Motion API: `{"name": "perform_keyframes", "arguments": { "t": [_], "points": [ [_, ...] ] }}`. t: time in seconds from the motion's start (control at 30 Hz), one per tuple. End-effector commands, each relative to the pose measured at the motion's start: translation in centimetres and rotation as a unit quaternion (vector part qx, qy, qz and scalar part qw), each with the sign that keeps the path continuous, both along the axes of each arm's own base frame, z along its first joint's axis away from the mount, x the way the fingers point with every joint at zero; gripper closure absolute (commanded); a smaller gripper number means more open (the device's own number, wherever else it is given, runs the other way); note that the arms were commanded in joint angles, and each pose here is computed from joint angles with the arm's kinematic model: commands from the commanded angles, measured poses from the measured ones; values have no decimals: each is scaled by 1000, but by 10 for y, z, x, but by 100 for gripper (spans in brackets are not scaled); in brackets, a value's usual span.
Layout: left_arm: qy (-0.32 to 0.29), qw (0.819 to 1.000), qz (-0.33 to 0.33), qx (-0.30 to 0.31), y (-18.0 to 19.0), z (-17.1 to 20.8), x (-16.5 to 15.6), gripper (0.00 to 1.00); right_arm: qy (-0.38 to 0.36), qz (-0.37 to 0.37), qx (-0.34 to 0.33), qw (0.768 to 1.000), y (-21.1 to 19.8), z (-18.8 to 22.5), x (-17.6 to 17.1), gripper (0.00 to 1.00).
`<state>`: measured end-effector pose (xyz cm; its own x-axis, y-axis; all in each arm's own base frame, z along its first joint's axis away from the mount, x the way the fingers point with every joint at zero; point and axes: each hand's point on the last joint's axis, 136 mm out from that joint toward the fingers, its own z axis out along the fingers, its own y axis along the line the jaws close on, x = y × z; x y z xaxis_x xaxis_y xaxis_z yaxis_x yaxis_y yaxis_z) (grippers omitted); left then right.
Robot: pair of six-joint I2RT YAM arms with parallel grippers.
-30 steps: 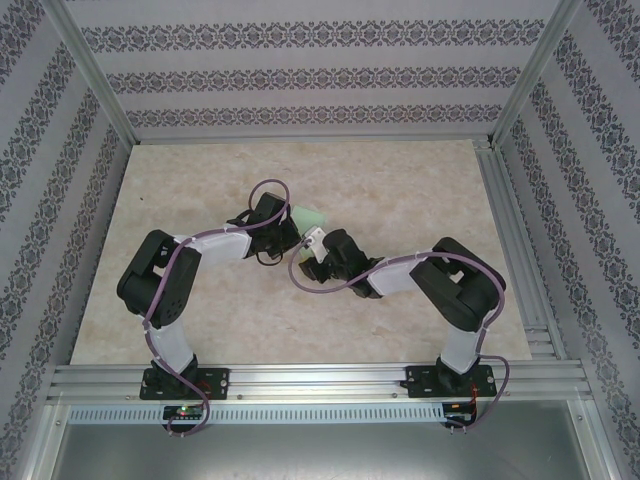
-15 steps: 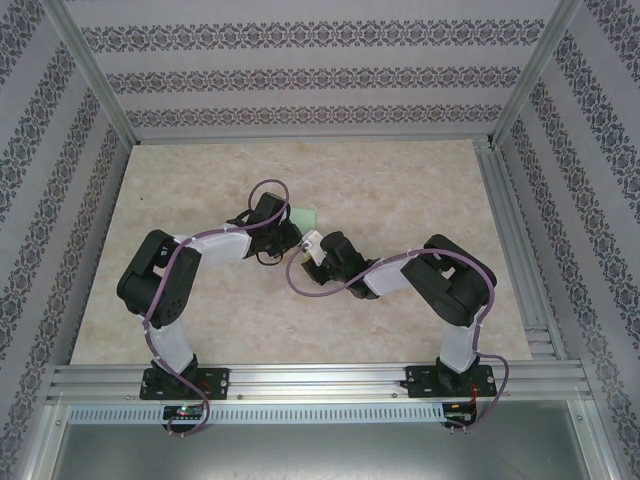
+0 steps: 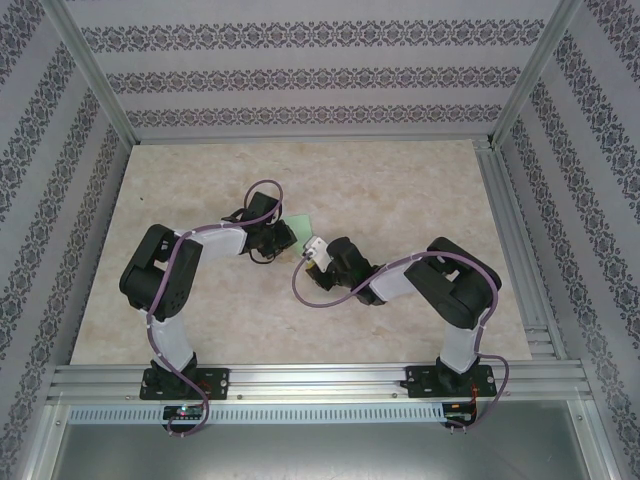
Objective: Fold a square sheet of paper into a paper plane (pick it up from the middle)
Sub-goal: Fold the wing for the fifth time at the center of the table.
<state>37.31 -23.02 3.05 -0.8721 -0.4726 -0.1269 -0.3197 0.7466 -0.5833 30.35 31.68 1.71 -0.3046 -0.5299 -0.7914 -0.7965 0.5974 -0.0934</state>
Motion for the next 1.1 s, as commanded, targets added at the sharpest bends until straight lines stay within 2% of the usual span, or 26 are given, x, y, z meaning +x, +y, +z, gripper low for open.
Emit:
{"name": "perform_keyframes", "arguments": {
  "t": [0.0, 0.17, 0.37, 0.77, 0.87, 1.07],
  "points": [
    [-5, 1000, -13, -1, 1, 8, 2, 88, -21, 9, 22, 1000, 3, 17, 2, 73],
    [-4, 1000, -16, -10, -2, 13, -1, 90, -39, 0, 34, 999, 8, 30, 10, 56],
    [-5, 1000, -15, -16, -5, 20, -2, 88, -76, -8, 33, 996, 20, 35, 21, 49],
    [-5, 1000, -13, -22, -8, 27, -3, 87, -102, -14, 19, 994, 39, 24, 37, 51],
    [-7, 1000, -12, -24, -8, 30, -3, 87, -95, -19, 10, 995, 40, 19, 39, 55],
    [-7, 1000, -8, -28, -8, 34, -4, 87, -94, -23, 7, 995, 38, 14, 41, 70]
  ]
}}
